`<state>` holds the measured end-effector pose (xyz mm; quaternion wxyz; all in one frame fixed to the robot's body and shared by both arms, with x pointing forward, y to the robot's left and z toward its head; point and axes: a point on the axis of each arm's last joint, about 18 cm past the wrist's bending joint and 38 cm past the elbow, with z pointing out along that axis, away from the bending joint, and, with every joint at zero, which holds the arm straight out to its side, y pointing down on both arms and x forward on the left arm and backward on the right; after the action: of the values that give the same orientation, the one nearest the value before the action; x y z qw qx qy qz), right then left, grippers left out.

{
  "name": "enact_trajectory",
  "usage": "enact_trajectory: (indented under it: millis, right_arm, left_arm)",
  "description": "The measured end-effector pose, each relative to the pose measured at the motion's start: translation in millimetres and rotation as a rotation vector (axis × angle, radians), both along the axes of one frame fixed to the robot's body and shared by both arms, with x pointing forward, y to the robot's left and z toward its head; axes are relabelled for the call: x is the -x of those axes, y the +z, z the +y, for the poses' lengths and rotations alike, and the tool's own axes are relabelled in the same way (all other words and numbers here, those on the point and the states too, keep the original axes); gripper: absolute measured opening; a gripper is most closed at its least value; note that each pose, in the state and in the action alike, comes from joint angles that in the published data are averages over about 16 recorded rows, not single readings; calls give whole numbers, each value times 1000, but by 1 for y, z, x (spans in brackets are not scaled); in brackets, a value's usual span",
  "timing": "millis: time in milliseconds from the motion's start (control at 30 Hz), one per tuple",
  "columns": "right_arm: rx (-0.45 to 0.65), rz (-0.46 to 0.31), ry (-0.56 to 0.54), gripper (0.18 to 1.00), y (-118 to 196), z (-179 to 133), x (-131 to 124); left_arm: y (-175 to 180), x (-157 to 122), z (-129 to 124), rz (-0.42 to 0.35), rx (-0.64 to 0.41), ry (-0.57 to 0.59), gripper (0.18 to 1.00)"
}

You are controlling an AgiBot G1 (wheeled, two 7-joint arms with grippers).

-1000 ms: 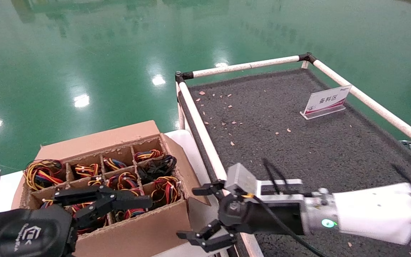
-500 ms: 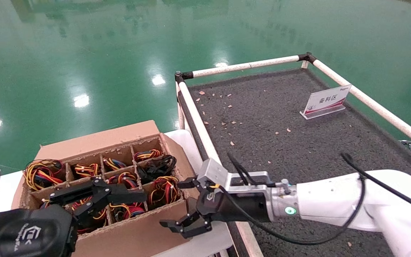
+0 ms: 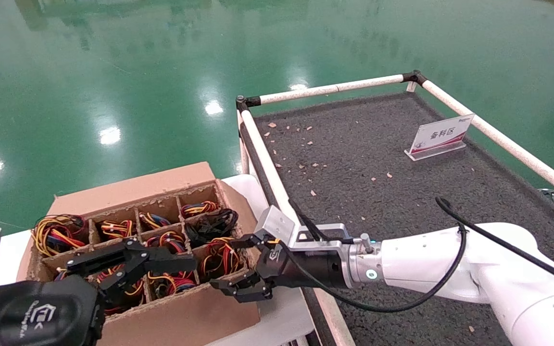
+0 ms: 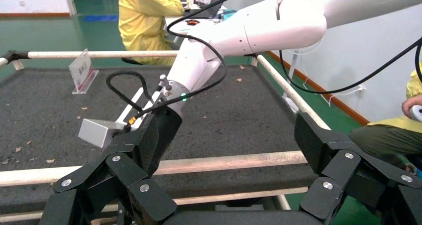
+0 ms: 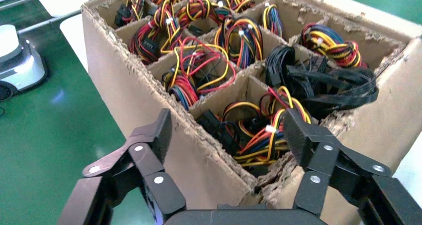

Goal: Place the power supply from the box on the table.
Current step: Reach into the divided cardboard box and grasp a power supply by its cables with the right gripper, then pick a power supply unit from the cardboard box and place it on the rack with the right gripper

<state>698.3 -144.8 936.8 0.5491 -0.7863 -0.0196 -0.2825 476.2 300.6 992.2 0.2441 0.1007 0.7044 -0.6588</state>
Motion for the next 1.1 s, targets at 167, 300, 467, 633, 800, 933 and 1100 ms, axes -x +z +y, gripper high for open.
enact_trajectory:
  millis: [167,300,467,633,800,933,1100]
  right_arm:
    - [4,-1,-13,801,-1,0,-3]
    - [5,-5,-22,726,-1,1,-5]
    - [9,-13,-36,601,-2,2,-8]
    - [15,-20,-45,478,-4,4,-9]
    - [23,-27,-50,377,-6,6,-11]
    - [14,-24,-50,315,-7,8,-11]
    - [-40,7,-59,256,-7,9,-11]
  left_arm:
    - [0,0,0,0,0,0,1000]
    - [0,0,0,0,0,0,1000]
    - [0,0,0,0,0,0,1000]
    - [0,0,0,0,0,0,1000]
    - [0,0,0,0,0,0,1000]
    - [0,0,0,0,0,0,1000]
    - [0,0,0,0,0,0,1000]
